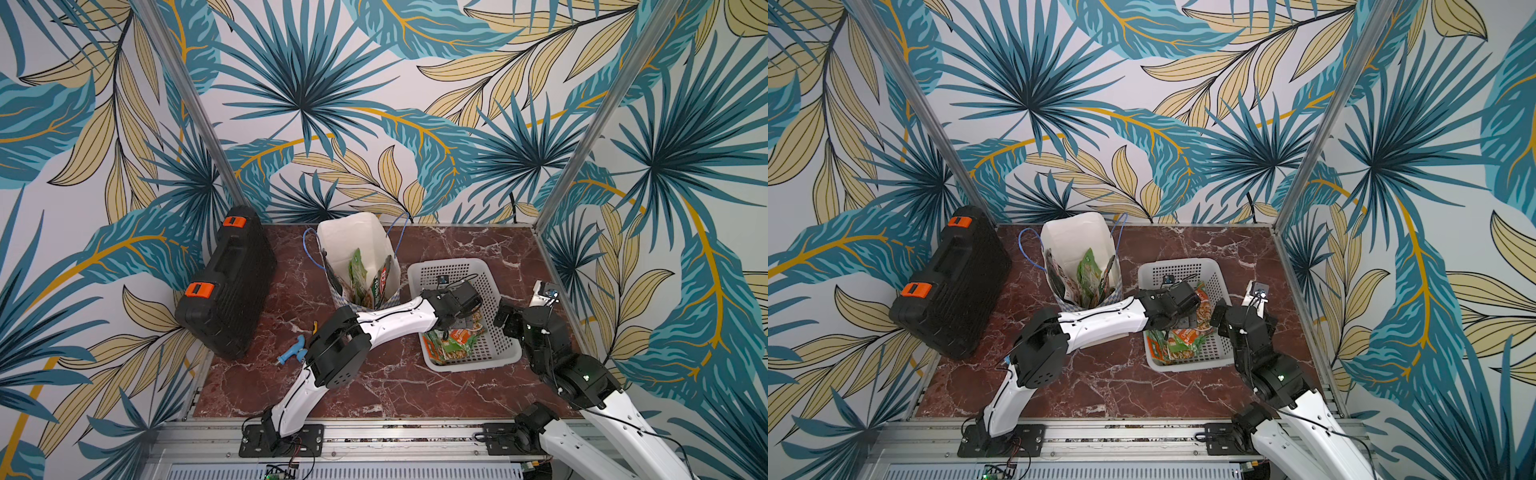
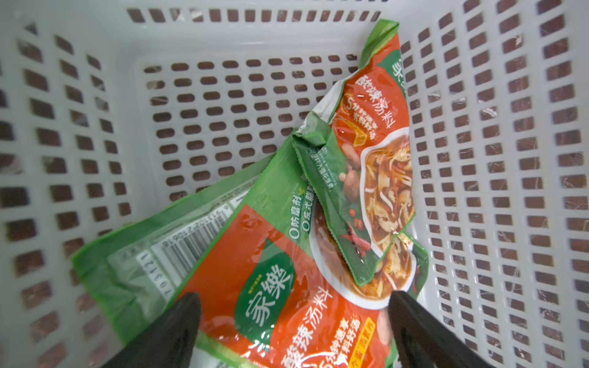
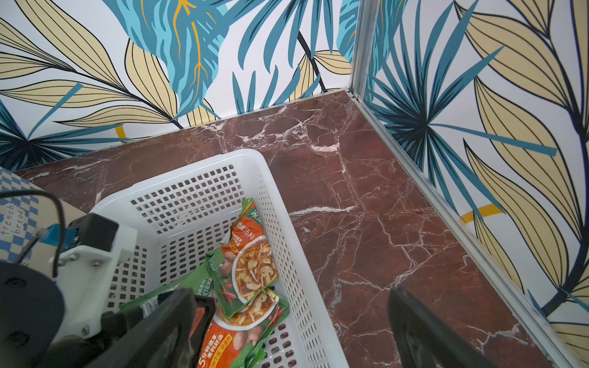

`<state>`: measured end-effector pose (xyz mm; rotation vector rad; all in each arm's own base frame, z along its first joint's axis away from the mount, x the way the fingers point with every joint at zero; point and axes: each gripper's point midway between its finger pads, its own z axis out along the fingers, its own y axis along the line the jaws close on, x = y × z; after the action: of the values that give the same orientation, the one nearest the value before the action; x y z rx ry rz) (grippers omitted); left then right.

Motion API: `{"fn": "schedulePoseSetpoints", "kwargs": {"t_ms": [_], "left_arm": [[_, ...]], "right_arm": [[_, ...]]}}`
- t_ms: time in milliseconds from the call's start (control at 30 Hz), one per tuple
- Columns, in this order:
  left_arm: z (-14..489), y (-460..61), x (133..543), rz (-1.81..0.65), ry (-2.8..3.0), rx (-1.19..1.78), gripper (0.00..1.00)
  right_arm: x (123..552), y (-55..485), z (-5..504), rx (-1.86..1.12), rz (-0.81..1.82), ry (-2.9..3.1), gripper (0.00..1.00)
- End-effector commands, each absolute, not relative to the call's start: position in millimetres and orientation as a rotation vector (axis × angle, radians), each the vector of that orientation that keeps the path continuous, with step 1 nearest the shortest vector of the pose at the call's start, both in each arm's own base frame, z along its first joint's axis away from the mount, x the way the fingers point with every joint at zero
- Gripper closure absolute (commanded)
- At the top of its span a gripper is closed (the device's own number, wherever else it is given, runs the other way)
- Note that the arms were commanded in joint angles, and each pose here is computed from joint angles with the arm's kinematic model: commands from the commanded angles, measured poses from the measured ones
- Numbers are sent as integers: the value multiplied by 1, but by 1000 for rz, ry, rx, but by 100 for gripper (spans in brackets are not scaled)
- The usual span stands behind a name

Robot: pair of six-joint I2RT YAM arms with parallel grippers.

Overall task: Place the condiment packets inside the bag
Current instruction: Pick up the condiment packet from the storage box.

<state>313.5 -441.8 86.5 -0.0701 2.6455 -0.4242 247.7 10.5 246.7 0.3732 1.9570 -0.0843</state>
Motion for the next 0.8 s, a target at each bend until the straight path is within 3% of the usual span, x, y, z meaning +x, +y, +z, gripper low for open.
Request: {"fn": "schedulePoseSetpoints", "kwargs": {"t_ms": [0, 267, 433, 600, 767], "left_arm": [[95, -413, 314, -320, 2636, -189, 3], [69, -415, 323, -235, 2656, -245, 3], [28, -438, 328, -423, 2730, -252, 8], [32, -474, 334, -698, 2674, -177, 24], [60, -483, 343, -771, 2594, -132, 62]], "right_arm": [[246, 8, 243, 386, -93, 1959, 0], [247, 8, 243, 380, -92, 1962, 0], [246, 10, 245, 376, -75, 1957, 1], [250, 13, 240, 366, -82, 1977, 1], [251, 13, 240, 367, -86, 1977, 1]]}}
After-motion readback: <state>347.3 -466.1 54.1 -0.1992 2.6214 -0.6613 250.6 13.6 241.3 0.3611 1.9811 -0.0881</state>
